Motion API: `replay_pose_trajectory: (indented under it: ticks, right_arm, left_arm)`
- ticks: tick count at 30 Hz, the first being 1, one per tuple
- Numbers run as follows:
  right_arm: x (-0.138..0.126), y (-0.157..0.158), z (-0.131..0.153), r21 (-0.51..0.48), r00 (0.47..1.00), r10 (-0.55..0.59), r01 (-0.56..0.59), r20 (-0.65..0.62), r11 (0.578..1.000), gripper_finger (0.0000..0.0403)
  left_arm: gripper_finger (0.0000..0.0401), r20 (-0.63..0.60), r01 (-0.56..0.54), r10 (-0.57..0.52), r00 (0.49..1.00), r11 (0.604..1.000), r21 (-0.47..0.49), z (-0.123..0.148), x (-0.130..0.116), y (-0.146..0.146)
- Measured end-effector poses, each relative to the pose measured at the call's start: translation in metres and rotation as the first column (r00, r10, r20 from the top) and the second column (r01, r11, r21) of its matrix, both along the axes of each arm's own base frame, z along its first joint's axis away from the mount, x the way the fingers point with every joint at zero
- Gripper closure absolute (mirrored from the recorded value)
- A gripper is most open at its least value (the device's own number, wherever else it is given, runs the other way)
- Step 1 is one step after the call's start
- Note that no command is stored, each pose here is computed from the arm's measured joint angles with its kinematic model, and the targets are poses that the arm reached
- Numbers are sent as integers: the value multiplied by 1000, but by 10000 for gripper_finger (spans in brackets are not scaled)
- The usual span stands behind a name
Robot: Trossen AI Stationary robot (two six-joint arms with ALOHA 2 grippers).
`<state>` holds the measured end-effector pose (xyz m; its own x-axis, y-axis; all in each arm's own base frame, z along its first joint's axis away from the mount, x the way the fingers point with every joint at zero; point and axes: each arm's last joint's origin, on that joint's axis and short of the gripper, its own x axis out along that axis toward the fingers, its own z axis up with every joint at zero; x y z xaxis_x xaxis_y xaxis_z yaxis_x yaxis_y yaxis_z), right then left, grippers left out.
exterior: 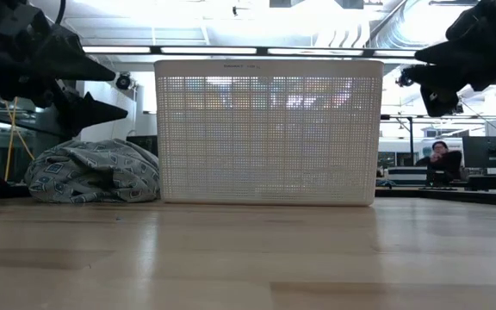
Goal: Pick & place medical supplies in basket/bin
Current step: Return to Home Position
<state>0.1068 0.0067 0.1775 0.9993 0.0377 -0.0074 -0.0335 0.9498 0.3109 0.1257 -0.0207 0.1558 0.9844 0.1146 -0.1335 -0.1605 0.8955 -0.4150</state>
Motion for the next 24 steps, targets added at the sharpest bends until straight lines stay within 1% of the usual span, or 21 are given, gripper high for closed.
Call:
replay_pose_trajectory:
  ticks: [24]
  right_arm:
    - [0,0,0,-3,1000,10,-10,1,1000,262]
  left_arm:
    - [4,-3,-1,1,1000,1000,6,0,0,0]
